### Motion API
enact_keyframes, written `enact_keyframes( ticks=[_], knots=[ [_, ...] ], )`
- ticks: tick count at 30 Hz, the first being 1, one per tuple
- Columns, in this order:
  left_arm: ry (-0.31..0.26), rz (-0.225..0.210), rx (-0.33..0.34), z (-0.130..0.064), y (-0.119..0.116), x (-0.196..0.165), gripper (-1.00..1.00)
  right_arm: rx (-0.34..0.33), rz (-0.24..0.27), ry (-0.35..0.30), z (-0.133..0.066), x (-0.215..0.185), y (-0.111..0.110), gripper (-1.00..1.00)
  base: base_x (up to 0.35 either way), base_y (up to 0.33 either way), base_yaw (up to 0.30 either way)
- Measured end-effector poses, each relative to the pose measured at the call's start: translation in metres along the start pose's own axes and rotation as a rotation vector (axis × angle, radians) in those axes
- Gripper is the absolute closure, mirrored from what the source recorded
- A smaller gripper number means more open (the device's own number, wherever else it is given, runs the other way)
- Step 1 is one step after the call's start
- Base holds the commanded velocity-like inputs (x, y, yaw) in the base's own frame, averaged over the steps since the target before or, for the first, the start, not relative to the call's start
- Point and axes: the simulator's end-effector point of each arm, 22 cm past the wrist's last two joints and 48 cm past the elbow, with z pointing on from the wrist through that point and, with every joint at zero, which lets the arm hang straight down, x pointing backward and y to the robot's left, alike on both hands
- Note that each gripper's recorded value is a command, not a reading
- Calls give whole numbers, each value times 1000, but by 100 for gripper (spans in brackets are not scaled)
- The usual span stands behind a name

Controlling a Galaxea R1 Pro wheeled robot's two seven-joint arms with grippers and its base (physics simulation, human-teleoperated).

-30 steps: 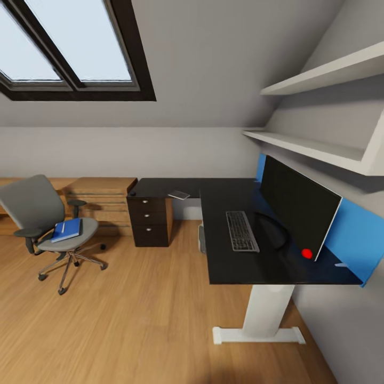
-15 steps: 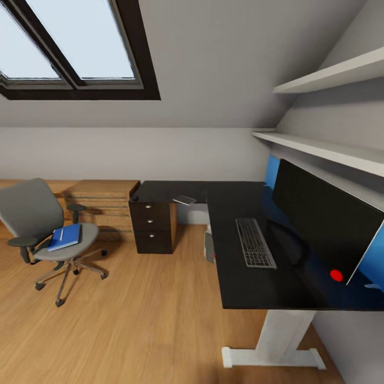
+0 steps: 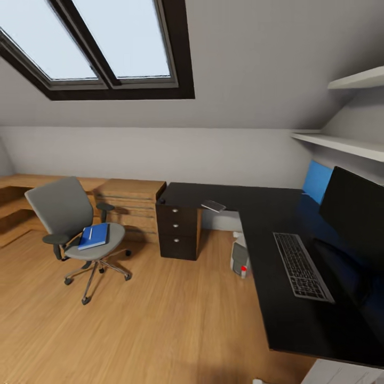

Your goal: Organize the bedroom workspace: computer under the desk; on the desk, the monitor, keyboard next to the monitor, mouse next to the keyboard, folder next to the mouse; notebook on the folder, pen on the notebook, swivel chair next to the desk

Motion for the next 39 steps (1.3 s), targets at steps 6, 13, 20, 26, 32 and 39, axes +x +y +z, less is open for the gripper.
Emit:
enact_keyframes(
  ticks=[6, 13, 20, 26, 32, 39],
  knots=[
    [4, 1, -1, 0, 0, 2, -100, 1, 0, 3, 0, 1, -1, -100, 317, 194, 187],
    [30, 10, -10, 2, 4, 13, -100, 4, 0, 11, 1, 5, -2, -100, 318, 170, 23],
    [77, 25, 72, 6, -3, 33, -100, 6, 0, 16, 1, 7, -3, -100, 327, 45, 2],
    [65, 26, 128, 9, -3, 28, -100, 11, 0, 16, 1, 6, -6, -100, 331, 56, 0],
    [-25, 5, 133, 10, -2, 9, -100, 10, -3, 15, 1, 6, -7, -100, 331, 6, 0],
    [-56, -3, 133, 3, -1, 1, -100, 11, -4, 15, -4, 4, -6, -100, 331, 0, 0]
  ],
)
